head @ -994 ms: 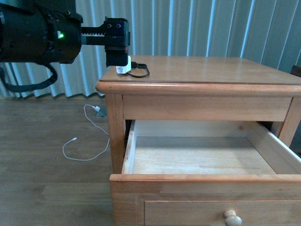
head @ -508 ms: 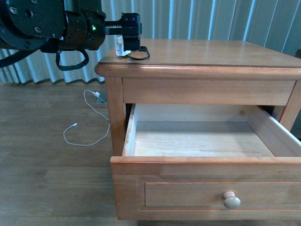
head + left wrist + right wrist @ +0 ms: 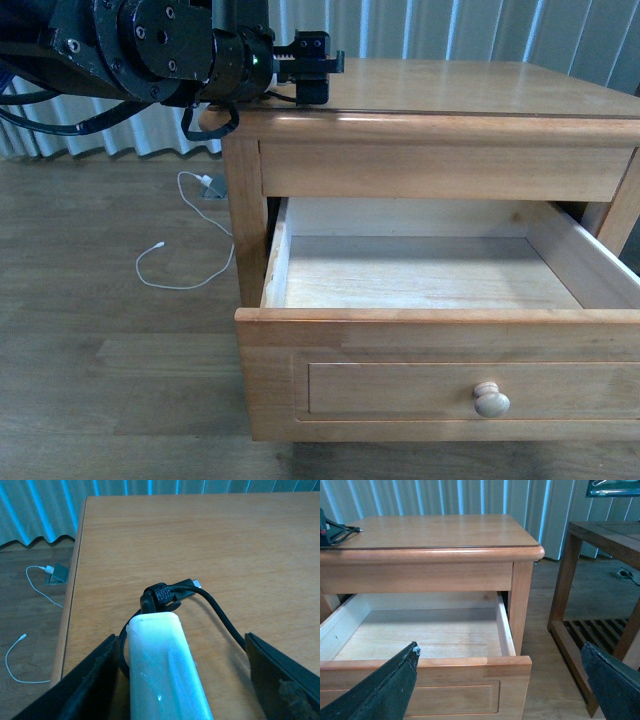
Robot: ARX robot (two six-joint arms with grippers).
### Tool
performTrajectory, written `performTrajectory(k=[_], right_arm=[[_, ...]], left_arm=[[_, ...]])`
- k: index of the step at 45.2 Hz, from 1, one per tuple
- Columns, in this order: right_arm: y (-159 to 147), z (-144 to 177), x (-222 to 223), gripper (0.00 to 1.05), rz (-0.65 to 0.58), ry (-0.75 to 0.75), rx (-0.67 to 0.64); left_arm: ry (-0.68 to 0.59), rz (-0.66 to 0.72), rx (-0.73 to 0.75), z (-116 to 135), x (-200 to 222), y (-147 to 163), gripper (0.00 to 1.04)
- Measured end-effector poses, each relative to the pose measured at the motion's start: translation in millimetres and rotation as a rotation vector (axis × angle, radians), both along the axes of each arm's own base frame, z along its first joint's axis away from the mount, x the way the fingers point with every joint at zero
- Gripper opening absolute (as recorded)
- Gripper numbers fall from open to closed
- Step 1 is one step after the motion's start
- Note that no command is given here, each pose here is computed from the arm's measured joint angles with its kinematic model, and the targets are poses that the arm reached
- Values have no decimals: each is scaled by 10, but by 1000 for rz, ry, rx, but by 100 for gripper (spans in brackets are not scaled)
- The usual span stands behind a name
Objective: Put charger into drawer
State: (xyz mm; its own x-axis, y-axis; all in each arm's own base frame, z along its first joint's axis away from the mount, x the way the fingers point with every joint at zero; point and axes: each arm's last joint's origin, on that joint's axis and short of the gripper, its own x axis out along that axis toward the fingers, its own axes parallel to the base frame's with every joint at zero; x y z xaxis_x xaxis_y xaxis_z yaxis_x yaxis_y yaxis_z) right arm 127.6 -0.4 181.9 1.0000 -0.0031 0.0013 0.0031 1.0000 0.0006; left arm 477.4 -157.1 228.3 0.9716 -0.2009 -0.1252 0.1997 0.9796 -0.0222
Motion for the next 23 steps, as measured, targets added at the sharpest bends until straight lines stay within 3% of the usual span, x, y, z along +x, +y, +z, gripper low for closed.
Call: performTrajectory(k=[11,23], right_arm=[[0,0,0,96,0,0,0],[0,0,0,96,0,0,0]], left_arm=[[-5,4,-22,4,-54,15,26],[-12,-21,-54,138,-314,39,24]])
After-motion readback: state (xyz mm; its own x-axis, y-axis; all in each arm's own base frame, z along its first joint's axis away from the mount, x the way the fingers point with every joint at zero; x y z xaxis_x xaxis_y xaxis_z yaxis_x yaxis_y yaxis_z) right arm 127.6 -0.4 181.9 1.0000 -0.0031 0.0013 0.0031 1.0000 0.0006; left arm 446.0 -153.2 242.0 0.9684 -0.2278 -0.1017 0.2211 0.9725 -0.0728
